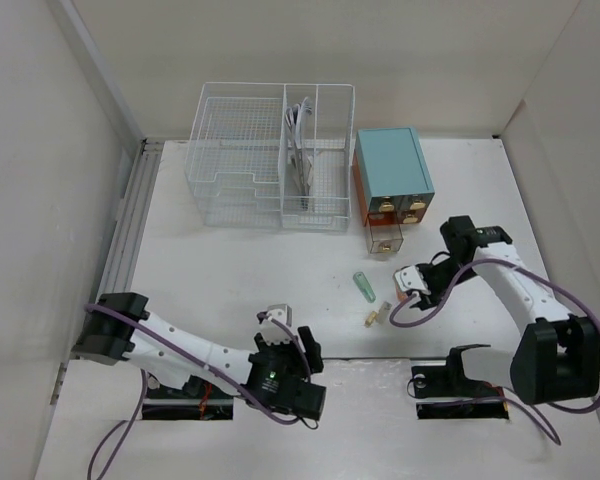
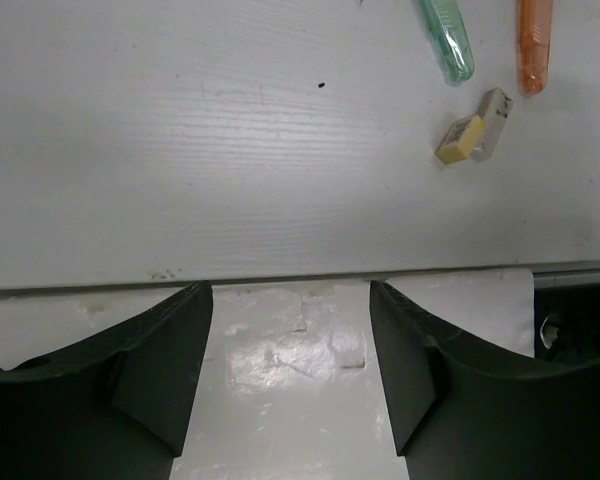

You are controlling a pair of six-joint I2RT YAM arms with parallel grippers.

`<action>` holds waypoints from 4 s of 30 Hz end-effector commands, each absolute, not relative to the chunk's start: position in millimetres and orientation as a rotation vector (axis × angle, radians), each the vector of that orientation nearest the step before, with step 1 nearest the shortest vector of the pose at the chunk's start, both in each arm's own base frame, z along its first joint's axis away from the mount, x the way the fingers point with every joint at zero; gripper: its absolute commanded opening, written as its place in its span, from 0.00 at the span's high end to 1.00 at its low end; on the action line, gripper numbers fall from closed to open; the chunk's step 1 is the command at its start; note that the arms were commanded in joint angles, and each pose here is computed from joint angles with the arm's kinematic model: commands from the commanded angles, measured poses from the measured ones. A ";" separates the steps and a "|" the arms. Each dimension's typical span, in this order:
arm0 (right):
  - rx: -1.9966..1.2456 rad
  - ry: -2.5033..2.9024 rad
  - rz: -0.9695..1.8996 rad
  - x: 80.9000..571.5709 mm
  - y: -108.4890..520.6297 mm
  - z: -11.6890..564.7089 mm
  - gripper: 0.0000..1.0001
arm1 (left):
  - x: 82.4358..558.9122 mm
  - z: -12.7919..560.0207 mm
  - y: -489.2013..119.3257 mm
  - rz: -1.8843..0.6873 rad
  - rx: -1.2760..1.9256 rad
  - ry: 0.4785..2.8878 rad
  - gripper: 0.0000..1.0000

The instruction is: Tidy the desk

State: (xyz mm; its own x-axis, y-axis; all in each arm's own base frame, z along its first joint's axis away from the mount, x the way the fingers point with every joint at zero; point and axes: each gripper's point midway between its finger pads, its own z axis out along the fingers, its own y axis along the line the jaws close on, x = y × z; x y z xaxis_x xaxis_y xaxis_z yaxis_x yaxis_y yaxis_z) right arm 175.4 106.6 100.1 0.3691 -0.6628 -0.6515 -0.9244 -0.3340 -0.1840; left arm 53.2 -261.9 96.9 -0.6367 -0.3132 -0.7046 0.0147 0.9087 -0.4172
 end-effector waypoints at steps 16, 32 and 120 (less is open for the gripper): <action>-2.352 1.309 0.529 197.6 162.2 61.1 0.48 | 44.5 105.3 -239.5 -0.535 -0.303 2.172 0.43; -2.484 1.417 0.419 181.3 153.4 26.9 0.51 | 42.4 102.5 -246.3 -0.568 -0.289 2.173 0.43; -0.917 2.086 0.553 311.4 98.6 197.5 1.00 | 152.7 16.9 -420.9 -0.215 0.288 2.326 0.86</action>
